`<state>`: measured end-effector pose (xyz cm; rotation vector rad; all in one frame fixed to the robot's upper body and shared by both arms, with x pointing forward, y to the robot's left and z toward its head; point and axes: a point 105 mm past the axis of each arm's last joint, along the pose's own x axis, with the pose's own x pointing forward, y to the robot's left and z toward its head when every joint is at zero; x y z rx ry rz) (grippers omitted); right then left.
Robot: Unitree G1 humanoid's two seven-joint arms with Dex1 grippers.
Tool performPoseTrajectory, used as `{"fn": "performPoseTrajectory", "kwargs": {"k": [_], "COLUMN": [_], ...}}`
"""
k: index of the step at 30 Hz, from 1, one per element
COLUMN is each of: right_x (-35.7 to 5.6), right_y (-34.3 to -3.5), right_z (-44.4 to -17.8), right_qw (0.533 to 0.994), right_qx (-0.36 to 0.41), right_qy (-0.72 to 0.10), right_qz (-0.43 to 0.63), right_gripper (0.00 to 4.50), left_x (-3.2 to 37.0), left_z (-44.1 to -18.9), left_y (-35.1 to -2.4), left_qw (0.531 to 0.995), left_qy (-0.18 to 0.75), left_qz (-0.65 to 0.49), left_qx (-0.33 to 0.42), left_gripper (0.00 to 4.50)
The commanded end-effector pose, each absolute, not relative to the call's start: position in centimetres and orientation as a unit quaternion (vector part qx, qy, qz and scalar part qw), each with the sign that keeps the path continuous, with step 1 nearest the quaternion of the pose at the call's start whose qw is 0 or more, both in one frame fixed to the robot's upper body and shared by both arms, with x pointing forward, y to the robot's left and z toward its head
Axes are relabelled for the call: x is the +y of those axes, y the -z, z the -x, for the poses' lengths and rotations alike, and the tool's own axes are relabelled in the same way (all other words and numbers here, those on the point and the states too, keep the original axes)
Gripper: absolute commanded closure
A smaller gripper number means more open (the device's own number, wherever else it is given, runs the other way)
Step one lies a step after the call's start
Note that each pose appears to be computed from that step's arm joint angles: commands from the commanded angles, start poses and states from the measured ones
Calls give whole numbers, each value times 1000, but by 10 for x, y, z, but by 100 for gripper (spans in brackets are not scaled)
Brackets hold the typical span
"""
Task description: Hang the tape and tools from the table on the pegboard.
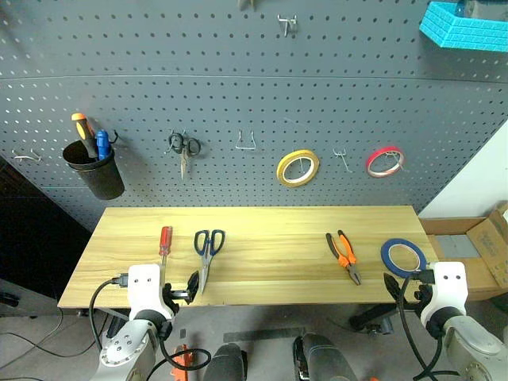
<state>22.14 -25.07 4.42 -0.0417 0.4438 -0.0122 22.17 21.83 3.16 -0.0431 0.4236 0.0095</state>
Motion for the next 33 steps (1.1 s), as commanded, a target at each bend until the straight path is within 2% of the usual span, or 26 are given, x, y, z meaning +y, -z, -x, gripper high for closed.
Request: {"fn": "performPoseTrajectory", "kwargs": {"k": [1,27,30,33], "right_x": [-255,-252,-250,-245], "right_y": [-54,-55,-58,-58], "right_z": [-225,-228,-233,-241], "right_qw": [979,980,980,980], "right_qx": [200,198,194,192], "right_qy": [11,1,-16,-47], "right_qz": [28,28,34,35], "right_gripper": [0,0,0,0], "left_x": [215,222,227,220], "left_z": [-222,-224,-230,-241], "left_y": [-44,-47,-49,-48], "left_qw": [981,983,984,981], "left_qy": [6,-2,0,51], "left_qz": [17,9,-3,-34], "left_qx": [191,182,179,185], "left_gripper": [2,2,2,2]}}
